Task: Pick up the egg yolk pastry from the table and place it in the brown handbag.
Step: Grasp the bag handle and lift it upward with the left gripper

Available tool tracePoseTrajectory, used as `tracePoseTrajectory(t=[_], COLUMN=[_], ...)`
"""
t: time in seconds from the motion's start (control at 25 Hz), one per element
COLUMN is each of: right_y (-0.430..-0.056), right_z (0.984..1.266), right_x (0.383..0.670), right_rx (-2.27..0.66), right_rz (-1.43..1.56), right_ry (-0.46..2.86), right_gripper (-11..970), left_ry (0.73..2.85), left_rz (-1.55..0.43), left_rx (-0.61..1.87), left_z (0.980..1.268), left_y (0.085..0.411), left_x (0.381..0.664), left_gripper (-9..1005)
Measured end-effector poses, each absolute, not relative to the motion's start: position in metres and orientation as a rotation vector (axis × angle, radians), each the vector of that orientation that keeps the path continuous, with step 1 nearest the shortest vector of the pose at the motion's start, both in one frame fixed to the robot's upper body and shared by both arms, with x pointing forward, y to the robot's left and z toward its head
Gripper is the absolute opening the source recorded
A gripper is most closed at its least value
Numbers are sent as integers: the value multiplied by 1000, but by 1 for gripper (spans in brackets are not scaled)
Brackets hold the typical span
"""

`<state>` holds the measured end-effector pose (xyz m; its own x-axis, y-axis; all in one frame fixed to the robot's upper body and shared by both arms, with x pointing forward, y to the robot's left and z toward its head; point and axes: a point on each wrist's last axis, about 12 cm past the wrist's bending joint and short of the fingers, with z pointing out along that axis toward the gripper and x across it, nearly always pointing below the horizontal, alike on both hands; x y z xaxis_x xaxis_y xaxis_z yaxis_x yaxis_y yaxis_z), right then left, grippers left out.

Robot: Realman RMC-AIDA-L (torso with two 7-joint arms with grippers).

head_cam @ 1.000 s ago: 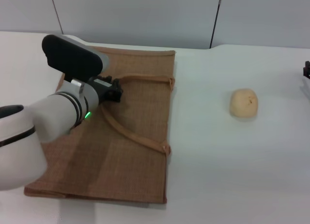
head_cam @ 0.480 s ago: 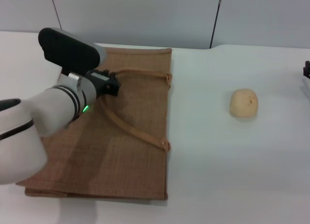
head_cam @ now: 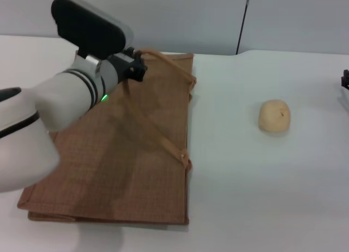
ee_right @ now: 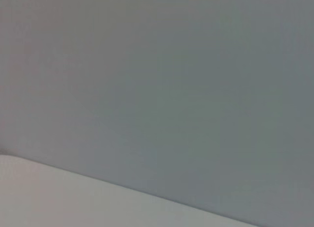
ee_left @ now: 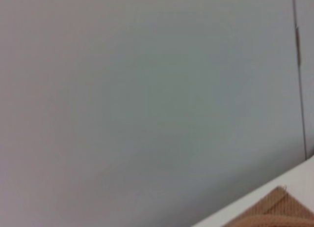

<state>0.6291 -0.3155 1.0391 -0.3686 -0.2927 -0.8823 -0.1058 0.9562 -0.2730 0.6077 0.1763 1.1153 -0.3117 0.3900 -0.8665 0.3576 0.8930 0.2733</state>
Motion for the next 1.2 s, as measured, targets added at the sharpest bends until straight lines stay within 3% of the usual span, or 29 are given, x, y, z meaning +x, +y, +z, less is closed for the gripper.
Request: tracePoseTrajectory(t=[1.2], right_y=[-303], right_z=[1039], right_x=[634], right_rx=[-240], right_rz=[-136], right_ry=[1977], right_gripper=[885], left_ry=[1702], left_rz=[76], left_rx=[521], left_z=[1250], left_y=[170], left_x=[586], left_gripper=[111])
